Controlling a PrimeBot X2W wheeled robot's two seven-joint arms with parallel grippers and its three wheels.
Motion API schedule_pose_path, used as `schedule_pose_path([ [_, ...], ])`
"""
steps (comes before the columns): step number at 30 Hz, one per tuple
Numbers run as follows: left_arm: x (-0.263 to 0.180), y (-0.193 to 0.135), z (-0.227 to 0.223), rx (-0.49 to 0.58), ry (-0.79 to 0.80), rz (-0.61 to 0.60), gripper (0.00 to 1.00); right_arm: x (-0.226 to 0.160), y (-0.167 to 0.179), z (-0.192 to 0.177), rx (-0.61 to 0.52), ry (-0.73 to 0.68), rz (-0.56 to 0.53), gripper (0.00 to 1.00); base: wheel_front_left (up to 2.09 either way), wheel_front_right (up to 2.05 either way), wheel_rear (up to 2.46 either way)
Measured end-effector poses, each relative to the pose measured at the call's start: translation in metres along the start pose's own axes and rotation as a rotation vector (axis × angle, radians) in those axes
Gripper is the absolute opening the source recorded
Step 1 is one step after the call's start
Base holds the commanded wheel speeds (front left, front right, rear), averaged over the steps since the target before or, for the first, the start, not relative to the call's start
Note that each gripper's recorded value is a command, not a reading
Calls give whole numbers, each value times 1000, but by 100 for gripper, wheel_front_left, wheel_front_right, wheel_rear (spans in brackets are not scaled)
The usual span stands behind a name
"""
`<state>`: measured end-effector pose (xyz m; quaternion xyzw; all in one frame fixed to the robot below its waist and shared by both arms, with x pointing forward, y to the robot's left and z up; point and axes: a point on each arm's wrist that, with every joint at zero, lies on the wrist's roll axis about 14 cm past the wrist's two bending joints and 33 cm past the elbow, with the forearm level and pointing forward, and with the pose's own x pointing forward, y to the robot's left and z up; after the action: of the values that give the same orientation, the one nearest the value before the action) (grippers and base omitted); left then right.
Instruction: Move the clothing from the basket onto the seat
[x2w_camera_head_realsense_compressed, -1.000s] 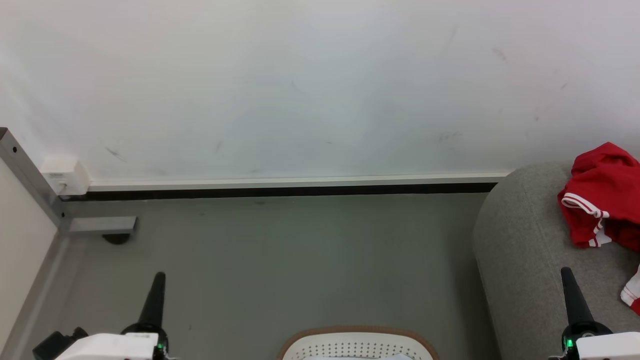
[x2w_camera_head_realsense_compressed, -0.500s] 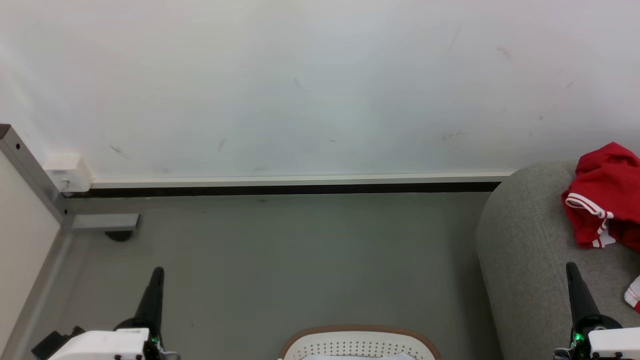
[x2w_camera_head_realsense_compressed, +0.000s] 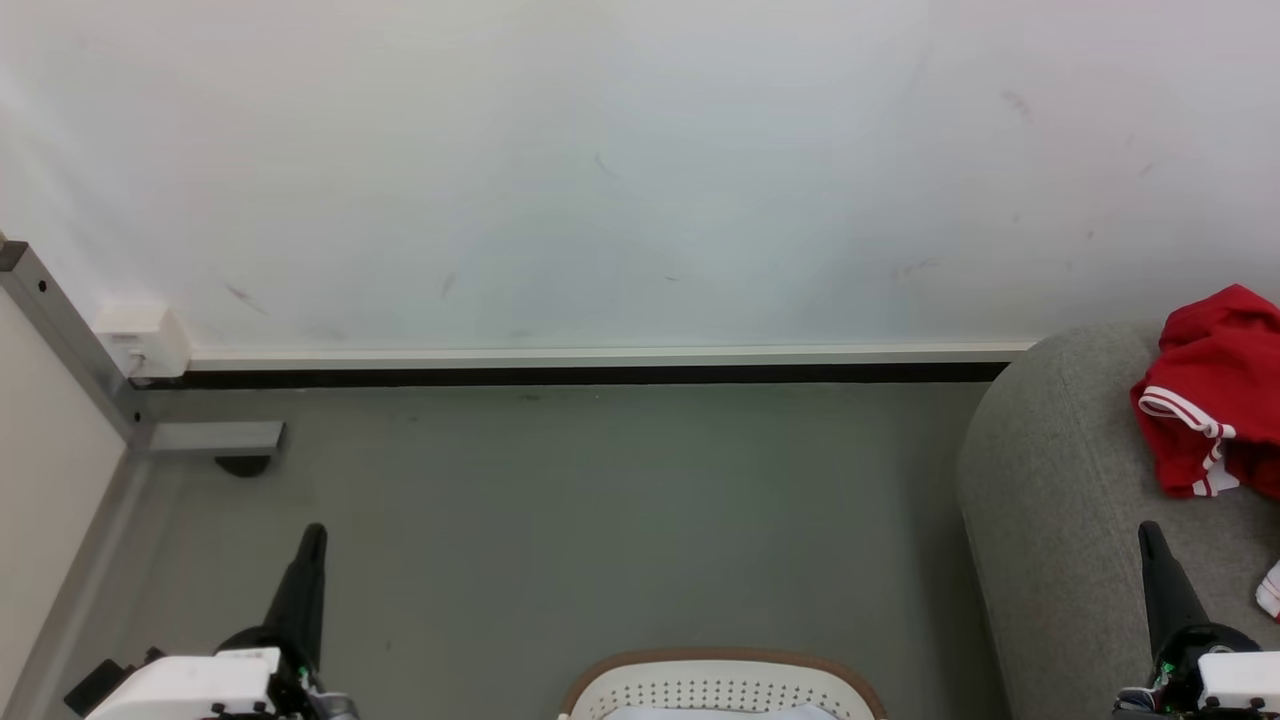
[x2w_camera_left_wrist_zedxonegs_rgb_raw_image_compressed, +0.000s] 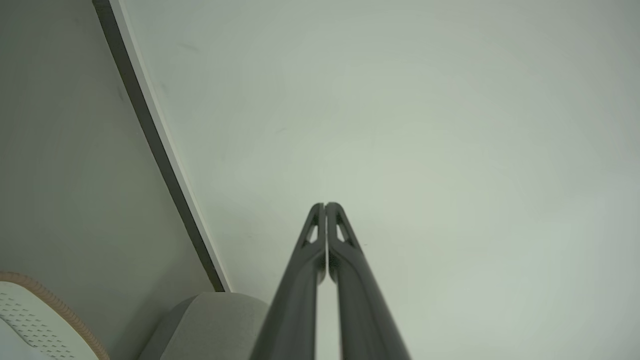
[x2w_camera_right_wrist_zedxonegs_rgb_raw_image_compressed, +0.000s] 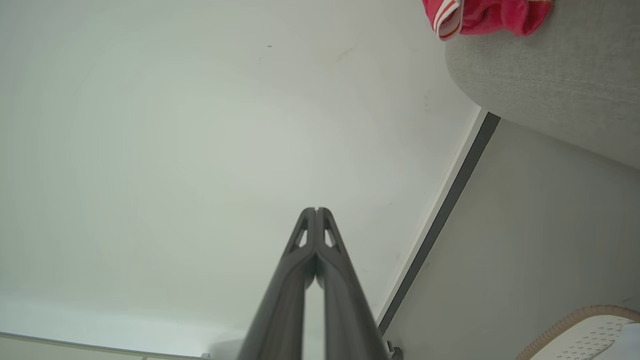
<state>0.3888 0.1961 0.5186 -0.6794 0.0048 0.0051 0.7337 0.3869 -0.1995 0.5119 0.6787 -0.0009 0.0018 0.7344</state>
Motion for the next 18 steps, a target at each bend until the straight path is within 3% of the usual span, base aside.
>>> schedule_pose_path([
  [18, 0, -2, 3, -78, 2, -8, 0, 4, 2, 1, 81, 1, -1, 0, 0, 0, 0],
])
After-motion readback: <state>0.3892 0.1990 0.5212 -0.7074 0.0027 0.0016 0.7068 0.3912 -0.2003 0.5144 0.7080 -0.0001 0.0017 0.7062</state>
